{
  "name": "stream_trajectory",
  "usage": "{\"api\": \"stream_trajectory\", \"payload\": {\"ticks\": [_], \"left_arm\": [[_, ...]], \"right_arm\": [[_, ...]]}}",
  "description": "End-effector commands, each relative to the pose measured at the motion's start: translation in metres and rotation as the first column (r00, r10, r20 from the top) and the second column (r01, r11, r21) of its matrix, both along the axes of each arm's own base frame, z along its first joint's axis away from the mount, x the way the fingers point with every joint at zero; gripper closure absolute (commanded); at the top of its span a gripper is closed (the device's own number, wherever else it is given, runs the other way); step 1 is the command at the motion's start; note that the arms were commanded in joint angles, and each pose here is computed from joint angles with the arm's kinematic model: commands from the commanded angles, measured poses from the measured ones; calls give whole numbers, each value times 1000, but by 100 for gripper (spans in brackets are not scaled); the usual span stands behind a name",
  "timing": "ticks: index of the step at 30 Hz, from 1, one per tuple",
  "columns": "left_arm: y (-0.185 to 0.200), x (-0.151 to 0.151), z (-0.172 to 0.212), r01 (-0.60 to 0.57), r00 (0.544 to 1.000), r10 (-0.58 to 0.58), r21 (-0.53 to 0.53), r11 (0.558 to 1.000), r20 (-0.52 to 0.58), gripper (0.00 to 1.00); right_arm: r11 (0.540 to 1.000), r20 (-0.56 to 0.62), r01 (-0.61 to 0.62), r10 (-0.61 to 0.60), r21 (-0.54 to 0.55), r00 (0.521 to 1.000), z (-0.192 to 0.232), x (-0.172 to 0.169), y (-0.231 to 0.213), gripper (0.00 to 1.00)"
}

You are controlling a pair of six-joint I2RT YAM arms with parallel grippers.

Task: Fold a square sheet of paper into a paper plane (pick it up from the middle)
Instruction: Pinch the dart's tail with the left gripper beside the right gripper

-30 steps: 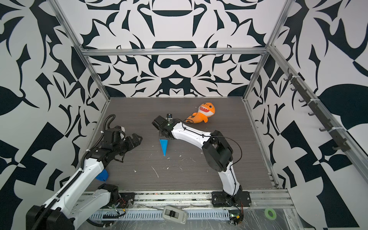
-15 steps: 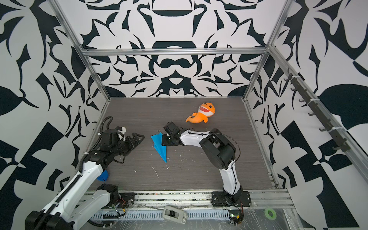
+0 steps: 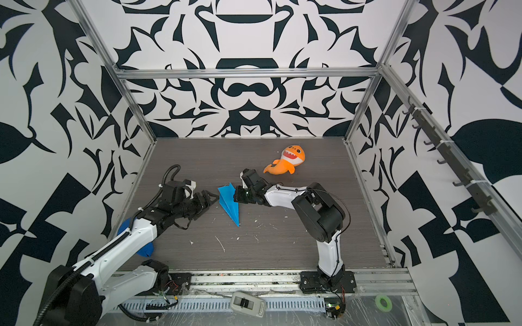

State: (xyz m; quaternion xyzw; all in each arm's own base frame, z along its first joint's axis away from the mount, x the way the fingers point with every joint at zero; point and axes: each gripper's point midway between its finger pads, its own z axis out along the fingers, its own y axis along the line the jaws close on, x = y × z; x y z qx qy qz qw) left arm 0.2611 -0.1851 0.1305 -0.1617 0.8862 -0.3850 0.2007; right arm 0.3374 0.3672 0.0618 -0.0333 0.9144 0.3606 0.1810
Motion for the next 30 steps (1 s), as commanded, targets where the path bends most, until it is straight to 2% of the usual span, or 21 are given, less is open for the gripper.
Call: {"api": "stream_trajectory", "payload": {"ticks": [1, 3, 7, 12, 17, 30], "left_arm": [[-11, 12, 7, -30, 999, 29, 21, 999, 26, 21], [-20, 13, 0, -19, 1000, 18, 30, 999, 12, 24], [-35, 17, -15, 0, 1000, 1, 53, 999, -21, 38], [-44, 27, -37, 12, 999, -7, 81, 997, -53, 48], [-41, 30, -55, 3, 996, 8, 129, 992, -89, 50], [-58, 39, -78, 44, 991, -31, 98, 994, -130, 56]], "right_arm": [[999, 35, -24, 23, 34, 999, 17, 0, 2, 98], [999, 31, -23, 23, 22, 999, 15, -1, 0, 98], [1000, 24, -25, 25, 14, 999, 10, -3, -1, 98], [1000, 21, -27, 27, 12, 999, 9, -4, -2, 98], [1000, 20, -26, 26, 12, 999, 8, -4, -2, 98], [1000, 12, -12, 12, 14, 1000, 4, -3, -6, 98]]}}
